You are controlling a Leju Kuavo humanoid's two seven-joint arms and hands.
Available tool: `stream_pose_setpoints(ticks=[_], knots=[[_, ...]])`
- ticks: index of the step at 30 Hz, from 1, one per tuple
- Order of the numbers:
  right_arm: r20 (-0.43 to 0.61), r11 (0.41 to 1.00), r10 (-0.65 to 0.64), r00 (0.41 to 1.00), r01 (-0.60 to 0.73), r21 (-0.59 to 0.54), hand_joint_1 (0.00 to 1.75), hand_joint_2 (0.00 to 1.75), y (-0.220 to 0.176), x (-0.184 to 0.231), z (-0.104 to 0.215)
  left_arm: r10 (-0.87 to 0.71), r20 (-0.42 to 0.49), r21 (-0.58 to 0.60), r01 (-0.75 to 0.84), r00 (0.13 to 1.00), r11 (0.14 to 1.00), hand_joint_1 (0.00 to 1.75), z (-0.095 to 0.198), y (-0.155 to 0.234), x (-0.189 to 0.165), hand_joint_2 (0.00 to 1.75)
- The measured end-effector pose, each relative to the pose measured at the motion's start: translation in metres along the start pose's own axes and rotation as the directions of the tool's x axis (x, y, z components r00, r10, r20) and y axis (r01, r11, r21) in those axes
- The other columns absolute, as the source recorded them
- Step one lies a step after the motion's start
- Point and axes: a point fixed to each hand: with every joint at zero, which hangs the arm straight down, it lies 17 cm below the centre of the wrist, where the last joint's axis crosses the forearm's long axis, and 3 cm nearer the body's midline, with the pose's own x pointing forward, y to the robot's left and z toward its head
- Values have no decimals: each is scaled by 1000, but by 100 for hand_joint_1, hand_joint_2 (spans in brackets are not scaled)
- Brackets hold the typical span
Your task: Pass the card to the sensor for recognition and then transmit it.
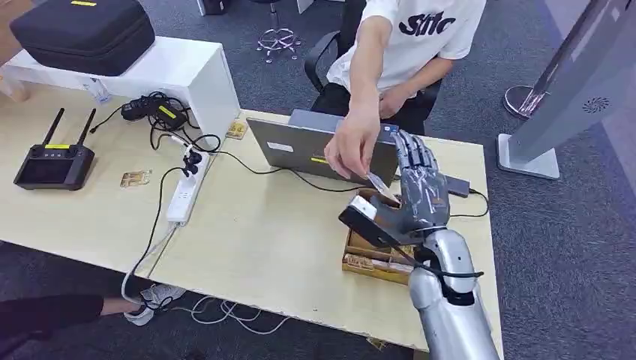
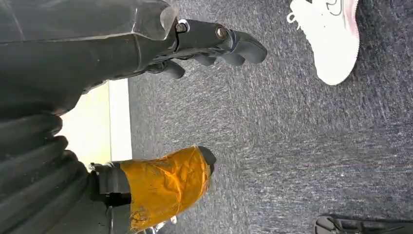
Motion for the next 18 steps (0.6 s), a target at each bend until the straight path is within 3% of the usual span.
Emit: stream_pose_setpoints(ticks=[1, 3, 4, 18], knots=[[-1, 1000, 2, 1000, -2, 5, 143, 175, 2, 0, 0, -2, 0, 0, 2, 1000, 1000, 0, 0, 0, 0, 175], [-3, 1000, 5, 1000, -5, 14, 171, 175, 6, -2, 1, -5, 1, 0, 5, 1000, 1000, 0, 0, 0, 0, 175], [-4, 1000, 5, 1000, -5, 18, 175, 175, 7, -2, 1, -6, 1, 0, 6, 1000, 1000, 0, 0, 0, 0, 175], [-7, 1000, -5, 1000, 5, 6, 175, 175, 5, -4, 1, -8, -6, 8, 8, 1000, 1000, 0, 0, 2, -1, 175]])
